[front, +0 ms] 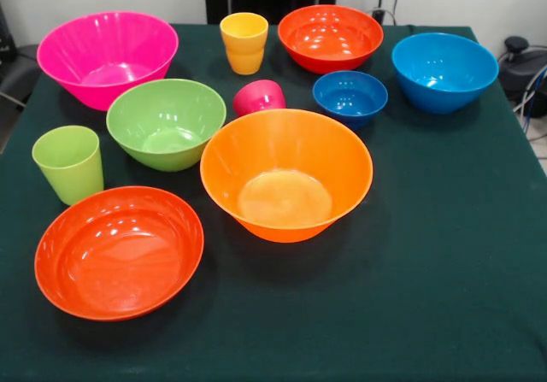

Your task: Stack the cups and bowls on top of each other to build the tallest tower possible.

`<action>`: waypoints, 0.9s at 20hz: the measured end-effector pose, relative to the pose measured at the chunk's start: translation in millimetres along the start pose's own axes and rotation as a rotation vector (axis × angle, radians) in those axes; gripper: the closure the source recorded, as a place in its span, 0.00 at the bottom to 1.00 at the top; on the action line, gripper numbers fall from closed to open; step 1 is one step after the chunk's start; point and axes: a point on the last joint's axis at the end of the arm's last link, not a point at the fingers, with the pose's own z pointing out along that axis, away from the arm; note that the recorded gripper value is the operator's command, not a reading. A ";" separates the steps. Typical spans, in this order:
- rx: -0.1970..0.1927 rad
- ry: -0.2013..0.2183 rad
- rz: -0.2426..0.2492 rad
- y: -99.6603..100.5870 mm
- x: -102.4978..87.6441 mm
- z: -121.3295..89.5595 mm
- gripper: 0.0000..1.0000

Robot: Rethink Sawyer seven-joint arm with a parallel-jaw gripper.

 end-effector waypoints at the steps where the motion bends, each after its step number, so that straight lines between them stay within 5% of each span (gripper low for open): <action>1: -0.002 0.006 0.040 4.9 4.4 2.2 0.00; 5: -0.017 0.037 0.220 23.9 22.1 12.4 0.00; 8: -0.035 0.072 0.404 41.2 38.6 24.9 0.00; 11: -0.040 0.106 0.523 53.6 52.4 36.6 0.00; 14: -0.033 0.145 0.625 67.6 70.8 54.0 0.00; 18: -0.023 0.175 0.668 76.1 87.3 69.4 0.00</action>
